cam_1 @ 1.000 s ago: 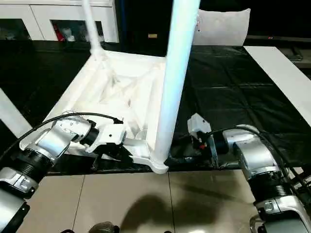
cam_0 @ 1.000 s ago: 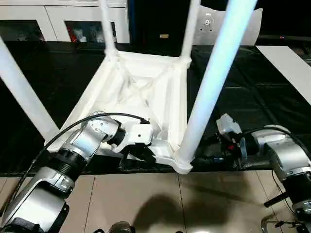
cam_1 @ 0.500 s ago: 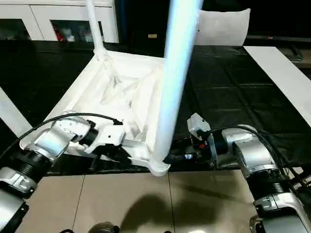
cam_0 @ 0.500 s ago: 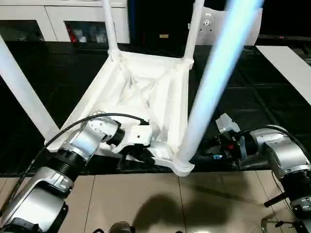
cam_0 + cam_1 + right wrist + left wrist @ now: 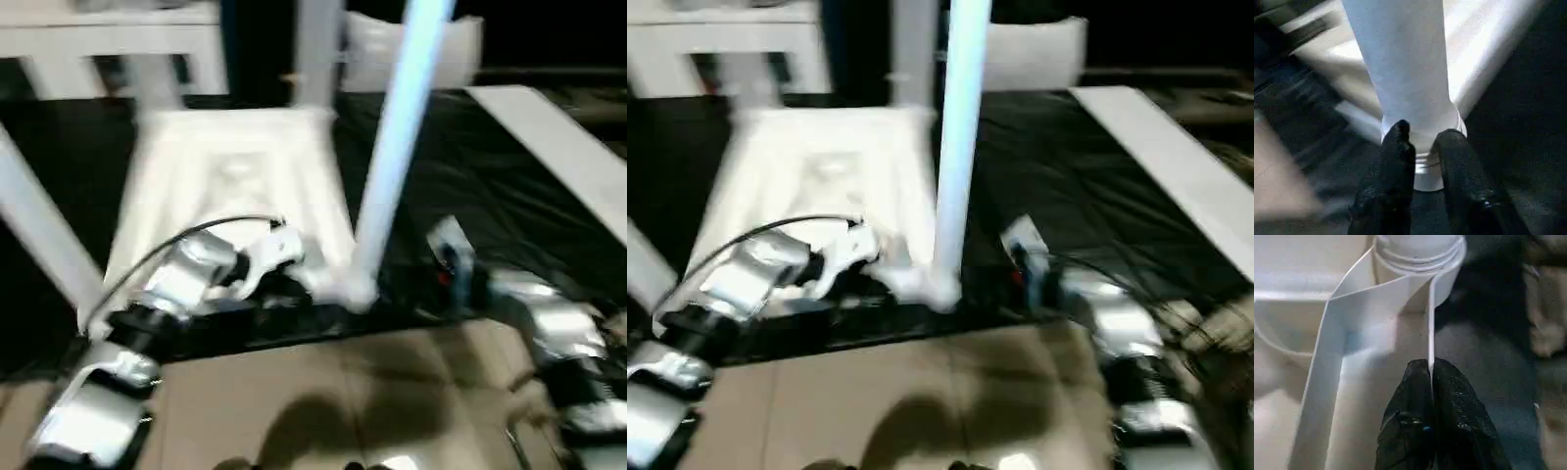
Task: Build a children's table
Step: Rotate leg to tighten
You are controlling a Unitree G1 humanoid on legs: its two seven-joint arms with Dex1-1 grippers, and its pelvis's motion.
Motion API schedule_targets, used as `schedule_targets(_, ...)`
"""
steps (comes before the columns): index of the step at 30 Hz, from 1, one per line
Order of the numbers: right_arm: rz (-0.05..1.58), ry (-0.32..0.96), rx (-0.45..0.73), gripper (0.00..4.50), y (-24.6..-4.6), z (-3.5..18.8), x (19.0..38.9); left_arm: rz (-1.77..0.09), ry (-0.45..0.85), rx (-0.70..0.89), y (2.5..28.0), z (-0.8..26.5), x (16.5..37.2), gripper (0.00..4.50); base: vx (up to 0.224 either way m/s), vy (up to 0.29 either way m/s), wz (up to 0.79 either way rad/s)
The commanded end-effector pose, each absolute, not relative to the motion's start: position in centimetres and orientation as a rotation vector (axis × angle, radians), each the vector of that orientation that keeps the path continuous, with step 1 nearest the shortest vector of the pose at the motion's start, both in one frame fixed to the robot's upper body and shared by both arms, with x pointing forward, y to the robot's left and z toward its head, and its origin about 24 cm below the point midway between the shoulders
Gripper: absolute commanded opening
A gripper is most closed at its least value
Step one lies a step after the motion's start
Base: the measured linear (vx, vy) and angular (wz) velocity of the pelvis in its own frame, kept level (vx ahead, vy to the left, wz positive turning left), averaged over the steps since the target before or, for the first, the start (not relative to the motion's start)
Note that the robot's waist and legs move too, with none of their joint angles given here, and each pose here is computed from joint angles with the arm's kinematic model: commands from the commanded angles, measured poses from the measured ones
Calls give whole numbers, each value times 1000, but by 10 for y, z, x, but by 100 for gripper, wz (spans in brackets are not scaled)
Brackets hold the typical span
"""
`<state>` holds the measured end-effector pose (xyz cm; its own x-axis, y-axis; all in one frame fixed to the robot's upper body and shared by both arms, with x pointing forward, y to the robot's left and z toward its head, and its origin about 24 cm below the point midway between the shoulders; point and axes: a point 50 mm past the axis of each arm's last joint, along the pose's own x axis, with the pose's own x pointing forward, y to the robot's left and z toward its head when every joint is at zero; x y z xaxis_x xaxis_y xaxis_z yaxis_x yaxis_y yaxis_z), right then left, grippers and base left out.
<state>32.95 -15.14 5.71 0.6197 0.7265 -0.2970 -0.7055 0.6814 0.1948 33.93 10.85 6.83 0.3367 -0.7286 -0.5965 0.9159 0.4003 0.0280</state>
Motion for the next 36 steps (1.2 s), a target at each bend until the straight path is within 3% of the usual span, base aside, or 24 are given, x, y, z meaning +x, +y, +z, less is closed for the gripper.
schedule_targets(1,722,365,74,71,-139,61,338,-1171,461,319,77,81,339,0,0,0,0)
schedule_targets(5,680,294,109,86,-125,69,338,-1108,433,295,66,87,340,0,0,0,0)
schedule_targets(10,696,267,70,121,-127,74,334,-1114,429,315,65,85,338,0,35,-4,2)
schedule_targets(17,770,223,28,172,-147,85,327,-1126,447,373,80,79,337,0,15,-3,0)
schedule_targets(19,837,238,-18,199,-161,89,323,-1148,464,407,89,76,336,0,0,0,0)
schedule_targets(27,1104,317,-185,256,-187,94,308,-1385,481,614,106,69,326,0,0,0,0)
schedule_targets(32,1225,339,-208,256,-188,95,302,-1463,496,683,111,70,323,0,0,0,0)
schedule_targets(36,1401,360,-170,220,-180,98,296,-1607,496,738,111,74,315,0,0,0,0)
